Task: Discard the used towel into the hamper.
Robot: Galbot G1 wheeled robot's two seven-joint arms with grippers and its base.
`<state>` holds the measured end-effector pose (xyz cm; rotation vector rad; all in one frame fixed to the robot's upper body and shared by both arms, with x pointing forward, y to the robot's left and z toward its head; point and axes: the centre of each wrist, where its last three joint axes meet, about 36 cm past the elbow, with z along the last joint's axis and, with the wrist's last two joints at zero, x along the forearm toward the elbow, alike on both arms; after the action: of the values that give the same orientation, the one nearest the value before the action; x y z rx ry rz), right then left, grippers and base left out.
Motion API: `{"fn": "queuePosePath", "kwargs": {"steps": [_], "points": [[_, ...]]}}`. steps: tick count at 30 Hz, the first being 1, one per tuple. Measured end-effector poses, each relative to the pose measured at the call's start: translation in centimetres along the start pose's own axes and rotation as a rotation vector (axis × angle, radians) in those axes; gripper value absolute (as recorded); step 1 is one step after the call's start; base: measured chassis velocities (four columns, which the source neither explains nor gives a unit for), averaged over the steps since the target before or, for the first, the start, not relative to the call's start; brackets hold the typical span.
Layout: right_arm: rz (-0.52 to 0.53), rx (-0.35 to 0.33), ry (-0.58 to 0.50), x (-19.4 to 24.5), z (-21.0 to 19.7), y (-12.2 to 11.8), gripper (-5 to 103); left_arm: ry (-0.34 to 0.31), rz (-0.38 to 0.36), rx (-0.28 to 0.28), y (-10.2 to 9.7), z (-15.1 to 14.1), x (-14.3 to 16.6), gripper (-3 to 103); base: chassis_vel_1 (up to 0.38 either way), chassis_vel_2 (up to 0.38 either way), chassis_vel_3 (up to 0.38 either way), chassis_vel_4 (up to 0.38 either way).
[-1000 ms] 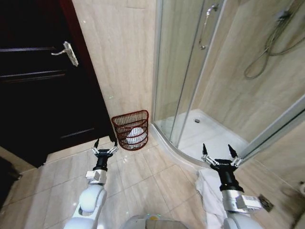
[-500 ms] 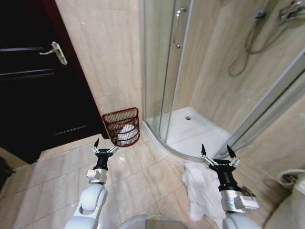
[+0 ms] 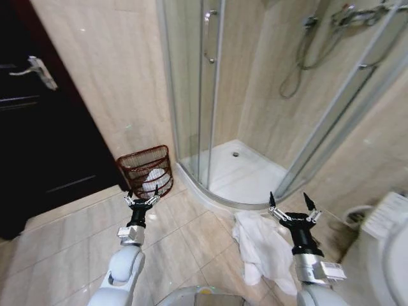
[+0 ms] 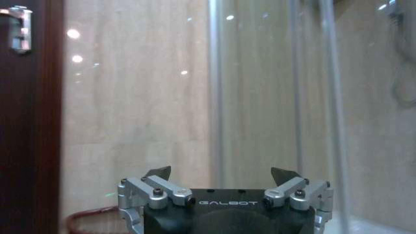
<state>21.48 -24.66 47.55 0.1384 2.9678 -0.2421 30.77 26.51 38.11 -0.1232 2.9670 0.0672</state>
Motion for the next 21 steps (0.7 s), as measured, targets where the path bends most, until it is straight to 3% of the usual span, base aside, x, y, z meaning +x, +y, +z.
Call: {"fn": "queuePosePath", "kwargs": {"steps": [4,21], "points": [[-0.002,0.000,0.003,0.24,0.06,0.01,100,-0.036,0.001,0.017,-0.11,0.24,-0.37,100,-0.099,-0.096,-0.096,-0.101],[0.004,-0.004,0.000,0.77,0.55,-0.04,100,-0.028,0.036,0.020,-0.45,0.12,0.04,100,-0.013,-0.011,-0.012,-0.011]]}}
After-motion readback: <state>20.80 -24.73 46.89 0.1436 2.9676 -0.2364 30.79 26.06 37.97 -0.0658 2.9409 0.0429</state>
